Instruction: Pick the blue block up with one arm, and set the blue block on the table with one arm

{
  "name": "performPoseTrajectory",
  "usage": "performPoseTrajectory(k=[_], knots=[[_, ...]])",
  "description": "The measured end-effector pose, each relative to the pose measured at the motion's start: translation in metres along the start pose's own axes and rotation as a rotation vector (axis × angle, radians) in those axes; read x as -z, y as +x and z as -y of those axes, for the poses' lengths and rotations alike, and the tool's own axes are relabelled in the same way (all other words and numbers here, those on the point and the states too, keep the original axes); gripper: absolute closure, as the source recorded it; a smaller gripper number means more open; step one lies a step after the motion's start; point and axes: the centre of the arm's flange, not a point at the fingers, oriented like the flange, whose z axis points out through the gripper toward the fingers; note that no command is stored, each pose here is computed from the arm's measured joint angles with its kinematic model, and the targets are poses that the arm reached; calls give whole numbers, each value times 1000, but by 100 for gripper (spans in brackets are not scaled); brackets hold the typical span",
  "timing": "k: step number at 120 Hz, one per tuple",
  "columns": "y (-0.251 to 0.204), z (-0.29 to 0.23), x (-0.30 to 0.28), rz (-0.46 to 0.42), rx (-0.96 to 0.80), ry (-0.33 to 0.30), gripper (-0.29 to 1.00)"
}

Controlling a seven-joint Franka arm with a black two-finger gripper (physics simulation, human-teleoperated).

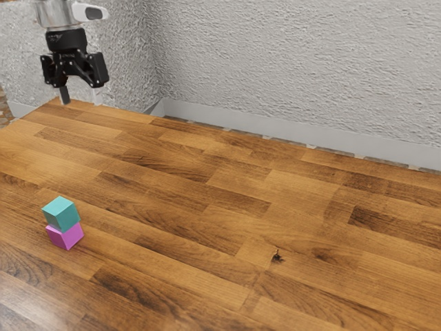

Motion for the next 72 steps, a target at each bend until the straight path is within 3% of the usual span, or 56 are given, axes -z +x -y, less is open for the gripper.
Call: performPoseTrajectory(k=[10, 22, 39, 72], knots=[[14, 23, -5, -56, 36, -4, 2], [-1, 55, -70, -14, 74, -22, 3], [-38, 108, -138, -43, 134, 18, 3], [-36, 146, -204, -115, 95, 99, 3]])
